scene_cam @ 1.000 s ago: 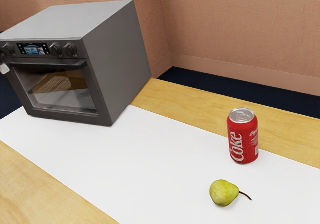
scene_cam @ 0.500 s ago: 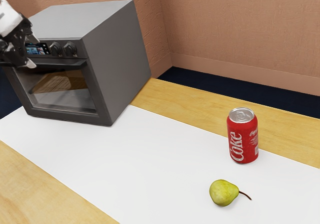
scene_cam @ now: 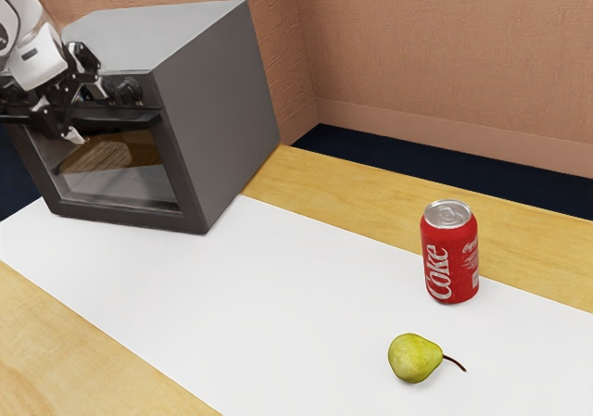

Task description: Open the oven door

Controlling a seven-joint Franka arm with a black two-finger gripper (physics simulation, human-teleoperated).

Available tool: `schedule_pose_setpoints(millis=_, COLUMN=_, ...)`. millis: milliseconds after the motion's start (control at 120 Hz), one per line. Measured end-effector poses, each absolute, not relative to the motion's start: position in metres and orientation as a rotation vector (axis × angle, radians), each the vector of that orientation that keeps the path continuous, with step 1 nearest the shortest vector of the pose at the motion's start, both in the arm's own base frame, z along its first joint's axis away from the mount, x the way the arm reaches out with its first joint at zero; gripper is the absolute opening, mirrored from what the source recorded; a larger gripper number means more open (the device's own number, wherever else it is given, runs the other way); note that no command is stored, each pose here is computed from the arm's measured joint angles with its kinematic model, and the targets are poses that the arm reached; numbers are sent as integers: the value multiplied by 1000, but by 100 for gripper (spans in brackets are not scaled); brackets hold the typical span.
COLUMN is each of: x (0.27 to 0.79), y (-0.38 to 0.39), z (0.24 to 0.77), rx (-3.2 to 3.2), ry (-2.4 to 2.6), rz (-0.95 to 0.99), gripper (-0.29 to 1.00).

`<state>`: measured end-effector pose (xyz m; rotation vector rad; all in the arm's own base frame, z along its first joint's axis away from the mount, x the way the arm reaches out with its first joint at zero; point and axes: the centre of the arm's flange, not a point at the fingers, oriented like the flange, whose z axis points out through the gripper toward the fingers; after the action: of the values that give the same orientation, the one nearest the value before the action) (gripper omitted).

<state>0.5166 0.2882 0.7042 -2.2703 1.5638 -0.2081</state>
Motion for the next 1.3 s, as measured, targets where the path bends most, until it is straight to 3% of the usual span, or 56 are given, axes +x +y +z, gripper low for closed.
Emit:
schedule_pose_setpoints(millis=175, x=499, y=369, z=685, rx=-2348, ry=1422, rz=-150, gripper=70)
schedule_pose_setpoints(millis=600, x=537, y=360, z=669, rx=-2272, ry=1457, rz=-187, gripper=70)
schedule_pose_setpoints(millis=742, x=531, y=356, z=656, rx=-2268, ry=1468, rz=-175, gripper=71)
schedule_pose_setpoints(millis=842, x=527, y=353, z=650, rx=-2248, ry=1471, rz=-151, gripper=78)
schedule_pose_setpoints(millis=975, x=525, y=359, z=633, rx=-2255, ry=1457, rz=-126, gripper=72)
schedule_pose_setpoints(millis=1025, x=523, y=359, z=628, rx=-2260, ry=1455, rz=-125, gripper=76)
schedule_pose_setpoints(millis=1042, x=518, y=357, z=625, rx=-2265, ry=1461, rz=-131, gripper=82)
schedule_pose_setpoints(millis=1100, x=472, y=335, z=615, rx=-2263, ry=1518, rz=-185, gripper=69)
schedule_pose_setpoints(millis=1200, x=337, y=238, z=608, rx=-2059, ry=1674, rz=-251, gripper=67)
schedule_pose_setpoints(millis=1233, x=297, y=174, z=650, rx=-1867, ry=1688, rz=-252, gripper=68)
schedule_pose_setpoints(millis=1300, x=256, y=96, z=813, rx=-1668, ry=1507, rz=-345, gripper=69)
